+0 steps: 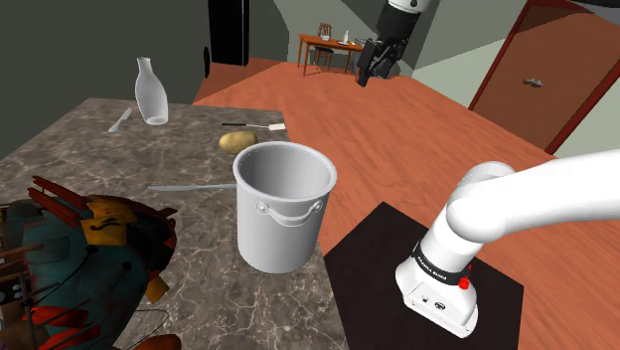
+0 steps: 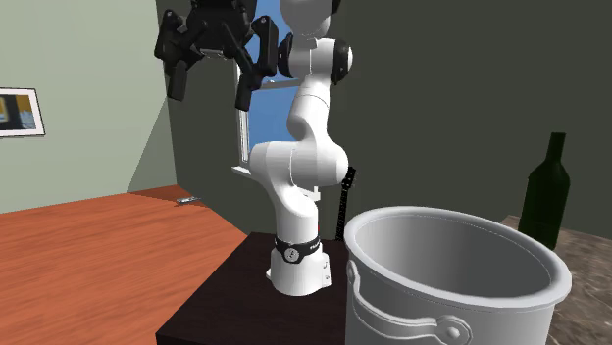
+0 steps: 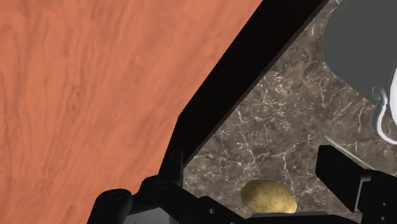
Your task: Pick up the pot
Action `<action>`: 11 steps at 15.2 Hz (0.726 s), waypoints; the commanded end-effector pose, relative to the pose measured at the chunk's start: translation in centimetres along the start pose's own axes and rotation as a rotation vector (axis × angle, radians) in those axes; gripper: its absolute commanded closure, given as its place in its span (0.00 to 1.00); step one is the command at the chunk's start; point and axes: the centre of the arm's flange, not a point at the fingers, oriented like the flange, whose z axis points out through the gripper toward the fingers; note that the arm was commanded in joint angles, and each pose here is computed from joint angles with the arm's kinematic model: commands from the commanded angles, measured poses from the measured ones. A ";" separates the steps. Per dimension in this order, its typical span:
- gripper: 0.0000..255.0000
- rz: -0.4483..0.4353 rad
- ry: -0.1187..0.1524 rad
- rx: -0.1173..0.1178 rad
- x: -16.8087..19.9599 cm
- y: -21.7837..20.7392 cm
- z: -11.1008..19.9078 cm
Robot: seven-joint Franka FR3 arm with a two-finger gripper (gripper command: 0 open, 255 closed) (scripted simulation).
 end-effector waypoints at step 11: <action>0.00 0.055 -0.106 0.052 -0.5 -10.3 6.8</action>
